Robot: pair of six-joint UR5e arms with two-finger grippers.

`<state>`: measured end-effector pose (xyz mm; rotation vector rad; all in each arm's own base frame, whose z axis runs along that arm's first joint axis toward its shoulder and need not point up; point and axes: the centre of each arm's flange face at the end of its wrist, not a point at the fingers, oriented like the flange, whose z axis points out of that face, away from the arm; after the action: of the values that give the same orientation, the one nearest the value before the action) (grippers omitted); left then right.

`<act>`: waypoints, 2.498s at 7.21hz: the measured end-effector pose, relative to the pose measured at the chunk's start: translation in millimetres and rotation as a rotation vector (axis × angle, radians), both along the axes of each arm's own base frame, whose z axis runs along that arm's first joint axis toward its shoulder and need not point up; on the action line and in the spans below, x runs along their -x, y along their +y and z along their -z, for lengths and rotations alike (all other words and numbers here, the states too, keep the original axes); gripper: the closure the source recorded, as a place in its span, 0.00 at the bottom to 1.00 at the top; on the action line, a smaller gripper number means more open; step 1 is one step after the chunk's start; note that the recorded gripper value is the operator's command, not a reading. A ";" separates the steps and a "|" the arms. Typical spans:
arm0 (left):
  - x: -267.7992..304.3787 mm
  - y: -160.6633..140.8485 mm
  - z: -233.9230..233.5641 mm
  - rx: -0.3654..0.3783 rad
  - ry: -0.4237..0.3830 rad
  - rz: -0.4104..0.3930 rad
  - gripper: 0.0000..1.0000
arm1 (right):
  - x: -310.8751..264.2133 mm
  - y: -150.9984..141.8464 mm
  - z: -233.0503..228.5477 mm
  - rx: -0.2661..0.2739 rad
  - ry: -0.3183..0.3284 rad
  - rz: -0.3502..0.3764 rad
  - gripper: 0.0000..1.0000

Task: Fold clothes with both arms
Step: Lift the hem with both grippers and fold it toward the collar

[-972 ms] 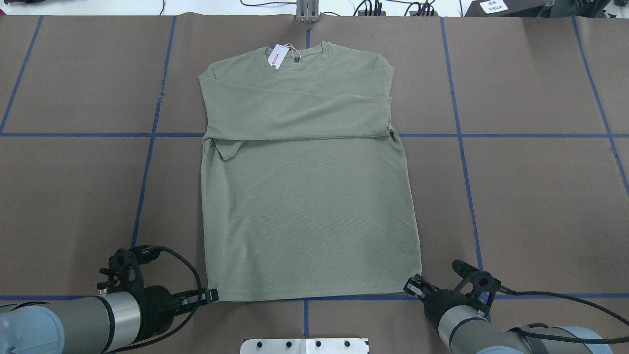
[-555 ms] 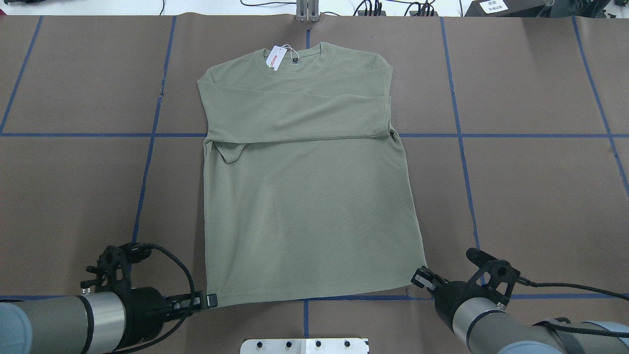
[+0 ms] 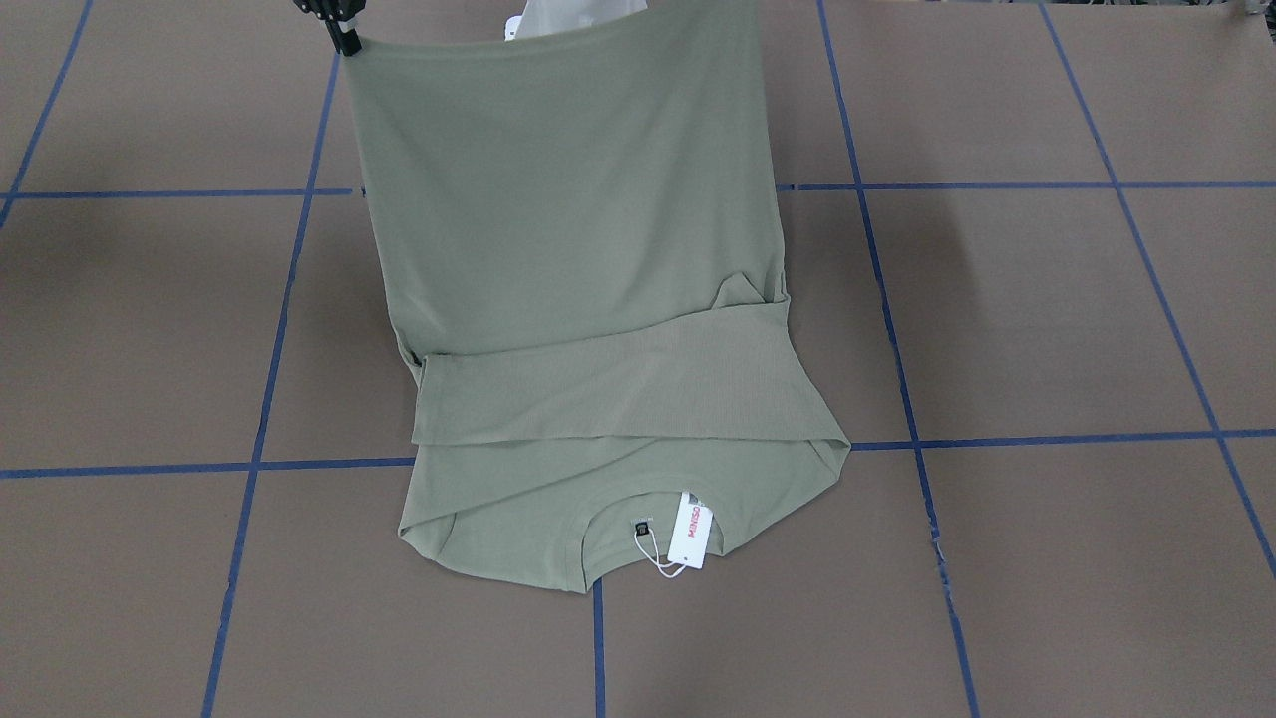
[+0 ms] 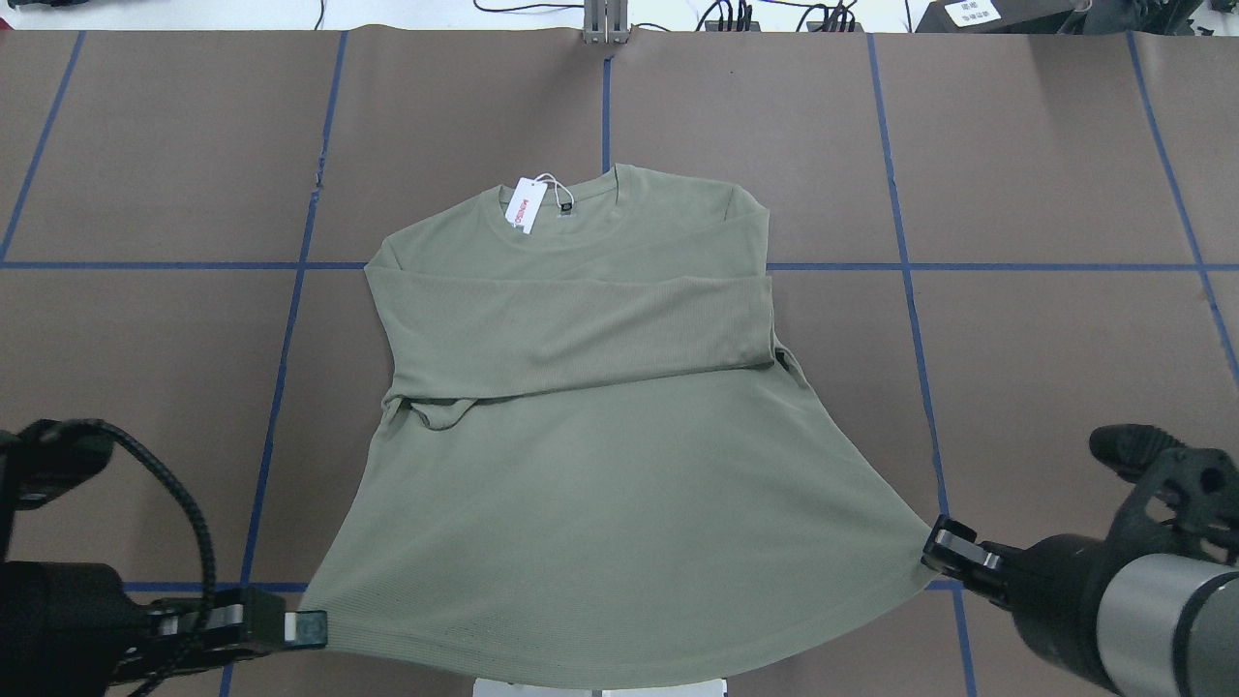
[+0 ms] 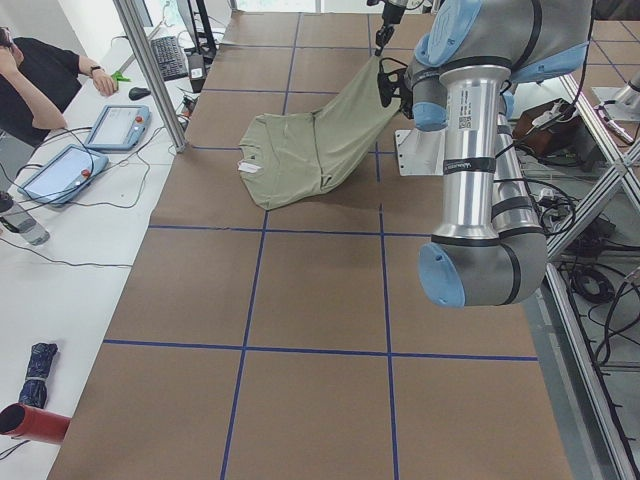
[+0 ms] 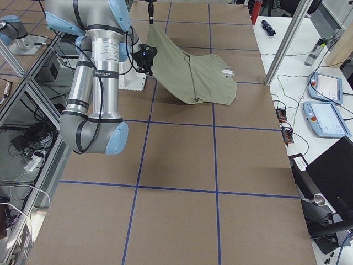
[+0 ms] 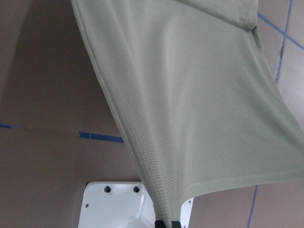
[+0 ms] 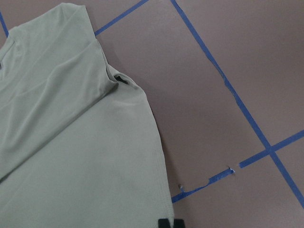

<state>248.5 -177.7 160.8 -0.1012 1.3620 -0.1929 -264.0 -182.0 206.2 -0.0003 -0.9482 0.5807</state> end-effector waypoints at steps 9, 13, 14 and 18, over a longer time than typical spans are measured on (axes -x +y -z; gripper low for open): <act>-60.4 -286.6 -89.3 -0.382 -0.431 0.249 1.00 | 116.7 -282.3 30.0 -0.190 0.243 -0.046 1.00; -125.7 -353.5 -160.0 -0.374 -0.471 0.239 1.00 | 170.9 -425.0 -21.9 -0.191 0.308 -0.067 1.00; -141.4 -356.7 -180.2 -0.378 -0.473 0.231 1.00 | 172.1 -438.0 -35.6 -0.189 0.333 -0.057 1.00; -172.1 -342.3 -193.9 -0.395 -0.470 0.193 0.78 | 198.2 -443.7 -50.2 -0.197 0.356 -0.016 0.29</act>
<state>420.6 -520.1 354.6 0.3871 0.9171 -0.0969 -462.2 -625.7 256.4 0.2788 -0.6546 0.4797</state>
